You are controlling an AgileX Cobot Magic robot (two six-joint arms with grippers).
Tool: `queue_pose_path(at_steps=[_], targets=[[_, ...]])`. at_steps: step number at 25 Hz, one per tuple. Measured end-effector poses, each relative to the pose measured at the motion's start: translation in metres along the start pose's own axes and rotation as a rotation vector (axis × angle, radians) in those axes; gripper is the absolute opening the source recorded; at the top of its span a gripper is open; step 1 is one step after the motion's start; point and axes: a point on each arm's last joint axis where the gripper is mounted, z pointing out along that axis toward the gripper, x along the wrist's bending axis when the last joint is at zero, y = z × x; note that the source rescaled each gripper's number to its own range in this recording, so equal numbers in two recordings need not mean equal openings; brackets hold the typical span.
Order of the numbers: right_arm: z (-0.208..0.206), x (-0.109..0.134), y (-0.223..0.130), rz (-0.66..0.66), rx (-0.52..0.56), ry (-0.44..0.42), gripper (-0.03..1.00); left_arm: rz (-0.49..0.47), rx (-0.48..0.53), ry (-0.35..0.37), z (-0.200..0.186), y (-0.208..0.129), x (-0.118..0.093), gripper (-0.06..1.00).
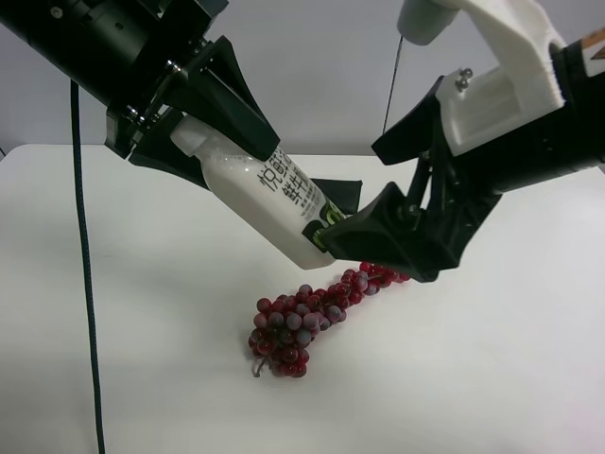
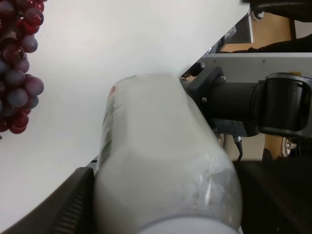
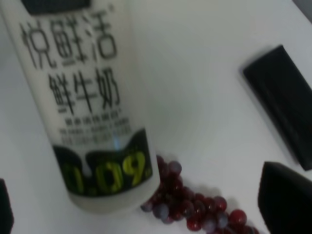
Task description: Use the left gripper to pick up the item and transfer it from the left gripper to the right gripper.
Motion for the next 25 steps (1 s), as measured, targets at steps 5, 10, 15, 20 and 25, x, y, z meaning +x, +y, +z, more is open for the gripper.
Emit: queue_pose_path(at_steps=[5, 10, 15, 20, 25], targets=[[0.016, -0.004, 0.003, -0.04, -0.019, -0.017, 0.98, 0.0, 0.0, 0.0, 0.0, 0.0, 0.0, 0.03], [0.029, -0.003, 0.005, -0.067, -0.031, 0.021, 0.98, 0.0, 0.0, 0.0, 0.0, 0.0, 0.0, 0.03], [0.039, -0.001, 0.008, -0.066, -0.074, 0.064, 0.98, 0.0, 0.0, 0.0, 0.0, 0.0, 0.0, 0.03], [0.049, -0.002, 0.011, -0.063, -0.104, 0.078, 0.98, -0.003, 0.0, 0.0, 0.0, 0.0, 0.0, 0.03], [0.062, -0.003, 0.007, -0.057, -0.075, 0.096, 0.98, -0.009, 0.0, 0.0, 0.0, 0.0, 0.0, 0.03]])
